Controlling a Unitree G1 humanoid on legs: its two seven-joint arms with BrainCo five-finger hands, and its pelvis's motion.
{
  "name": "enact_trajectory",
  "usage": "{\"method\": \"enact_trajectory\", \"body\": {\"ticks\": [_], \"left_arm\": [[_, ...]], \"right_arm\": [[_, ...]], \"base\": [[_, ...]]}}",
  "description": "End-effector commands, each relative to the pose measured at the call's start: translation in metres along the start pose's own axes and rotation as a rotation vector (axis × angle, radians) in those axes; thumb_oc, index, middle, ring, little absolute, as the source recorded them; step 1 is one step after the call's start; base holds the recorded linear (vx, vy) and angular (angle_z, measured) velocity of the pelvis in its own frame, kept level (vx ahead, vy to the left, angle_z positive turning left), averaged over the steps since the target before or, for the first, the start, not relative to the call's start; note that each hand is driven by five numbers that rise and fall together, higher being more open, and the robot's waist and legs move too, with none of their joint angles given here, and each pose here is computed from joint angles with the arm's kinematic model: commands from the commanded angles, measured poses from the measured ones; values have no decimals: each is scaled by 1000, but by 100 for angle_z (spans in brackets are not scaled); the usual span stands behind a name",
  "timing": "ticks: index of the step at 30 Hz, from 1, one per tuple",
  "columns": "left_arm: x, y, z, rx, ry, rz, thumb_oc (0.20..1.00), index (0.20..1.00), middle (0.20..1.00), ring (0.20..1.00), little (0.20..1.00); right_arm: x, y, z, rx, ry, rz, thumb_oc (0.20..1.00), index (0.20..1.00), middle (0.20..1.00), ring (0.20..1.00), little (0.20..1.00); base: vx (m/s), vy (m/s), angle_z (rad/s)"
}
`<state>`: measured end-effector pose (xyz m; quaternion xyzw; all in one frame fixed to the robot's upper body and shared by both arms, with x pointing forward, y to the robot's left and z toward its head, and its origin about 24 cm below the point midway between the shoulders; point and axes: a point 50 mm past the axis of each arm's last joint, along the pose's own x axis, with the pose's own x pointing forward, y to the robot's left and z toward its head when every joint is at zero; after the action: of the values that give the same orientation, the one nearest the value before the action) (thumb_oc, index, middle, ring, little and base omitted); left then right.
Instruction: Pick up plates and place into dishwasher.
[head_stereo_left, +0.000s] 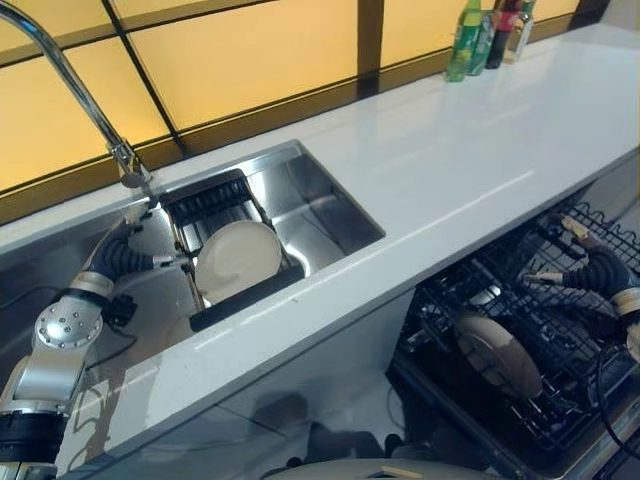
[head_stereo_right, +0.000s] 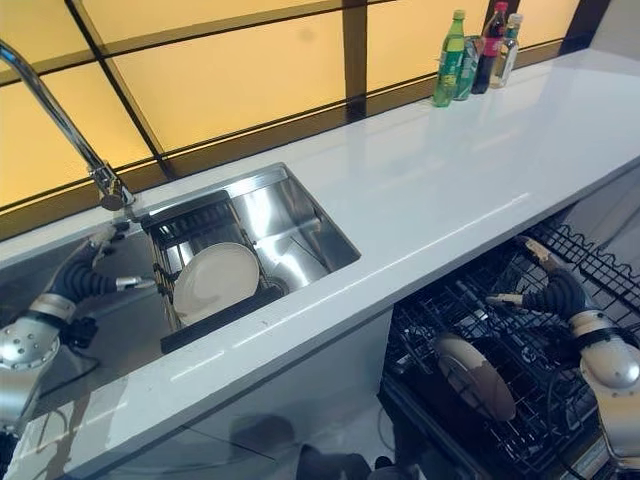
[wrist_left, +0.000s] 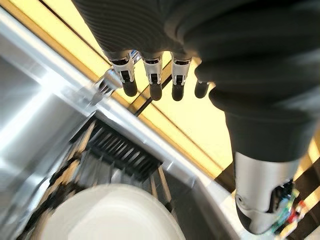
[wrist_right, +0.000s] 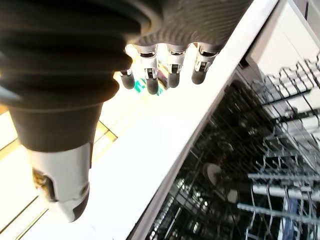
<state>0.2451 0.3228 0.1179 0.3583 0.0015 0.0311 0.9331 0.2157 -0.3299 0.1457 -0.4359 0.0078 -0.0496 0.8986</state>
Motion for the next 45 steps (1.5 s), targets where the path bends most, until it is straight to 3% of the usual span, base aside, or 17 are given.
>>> {"method": "enact_trajectory", "body": {"ticks": [1, 20, 32, 33, 38, 45], "left_arm": [[4, 32, 16, 63, -70, 141, 1000, 1000, 1000, 1000, 1000], [31, 53, 43, 49, -170, 427, 1000, 1000, 1000, 1000, 1000], [47, 56, 65, 103, -228, 386, 1000, 1000, 1000, 1000, 1000], [54, 53, 61, 142, -171, 311, 1000, 1000, 1000, 1000, 1000], [61, 63, 46, 260, -35, 289, 1000, 1000, 1000, 1000, 1000], [64, 83, 44, 386, 25, 379, 1000, 1000, 1000, 1000, 1000]], "right_arm": [[6, -26, 33, -22, -182, -98, 1000, 1000, 1000, 1000, 1000], [19, -25, 64, 41, -366, -203, 1000, 1000, 1000, 1000, 1000], [32, -23, 80, 58, -410, -242, 1000, 1000, 1000, 1000, 1000], [37, -22, 88, 54, -427, -251, 1000, 1000, 1000, 1000, 1000], [41, -26, 94, 45, -444, -269, 1000, 1000, 1000, 1000, 1000], [42, -34, 97, 14, -450, -280, 1000, 1000, 1000, 1000, 1000]], "base": [[31, 260, -28], [-5, 217, -15], [-53, 22, 0], [-80, 25, 0], [-14, 21, 1], [6, 26, 0]]}}
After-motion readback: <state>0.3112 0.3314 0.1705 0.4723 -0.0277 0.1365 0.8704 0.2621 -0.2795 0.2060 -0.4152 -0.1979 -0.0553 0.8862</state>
